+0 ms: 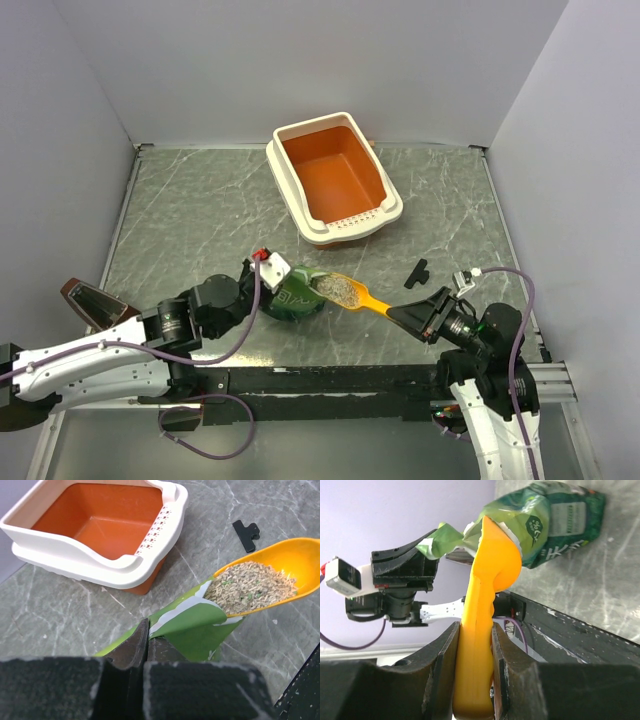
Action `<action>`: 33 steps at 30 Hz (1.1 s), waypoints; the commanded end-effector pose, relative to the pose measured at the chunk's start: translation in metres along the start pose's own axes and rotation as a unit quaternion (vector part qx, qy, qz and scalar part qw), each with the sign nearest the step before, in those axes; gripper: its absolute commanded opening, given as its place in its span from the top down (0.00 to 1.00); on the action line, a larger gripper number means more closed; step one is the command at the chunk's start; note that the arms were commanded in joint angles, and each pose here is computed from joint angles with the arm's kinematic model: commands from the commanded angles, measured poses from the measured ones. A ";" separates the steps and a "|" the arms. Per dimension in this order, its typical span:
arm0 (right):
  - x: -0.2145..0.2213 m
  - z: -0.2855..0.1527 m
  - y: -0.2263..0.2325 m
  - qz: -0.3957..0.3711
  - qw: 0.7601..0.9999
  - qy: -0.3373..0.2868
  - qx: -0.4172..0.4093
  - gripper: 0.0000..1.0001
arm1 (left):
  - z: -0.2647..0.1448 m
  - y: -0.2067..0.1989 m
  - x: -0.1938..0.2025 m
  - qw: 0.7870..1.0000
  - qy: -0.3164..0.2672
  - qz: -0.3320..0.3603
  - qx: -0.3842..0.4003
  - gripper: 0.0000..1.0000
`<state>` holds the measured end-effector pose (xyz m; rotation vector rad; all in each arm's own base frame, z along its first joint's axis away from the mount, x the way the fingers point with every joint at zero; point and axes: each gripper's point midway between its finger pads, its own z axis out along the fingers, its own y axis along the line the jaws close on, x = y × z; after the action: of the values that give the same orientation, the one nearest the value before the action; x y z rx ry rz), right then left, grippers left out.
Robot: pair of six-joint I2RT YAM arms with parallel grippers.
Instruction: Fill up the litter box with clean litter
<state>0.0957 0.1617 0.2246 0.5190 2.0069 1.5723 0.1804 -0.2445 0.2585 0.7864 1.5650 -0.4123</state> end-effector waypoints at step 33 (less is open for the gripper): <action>-0.102 0.023 0.124 -0.099 0.976 -0.152 -0.124 1.00 | -0.022 0.044 -0.073 0.996 -0.055 0.007 -0.065 0.99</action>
<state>0.1531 0.1580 0.3233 0.3988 1.7385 1.5210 0.1909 -0.2201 0.2928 0.8510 1.5755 -0.2283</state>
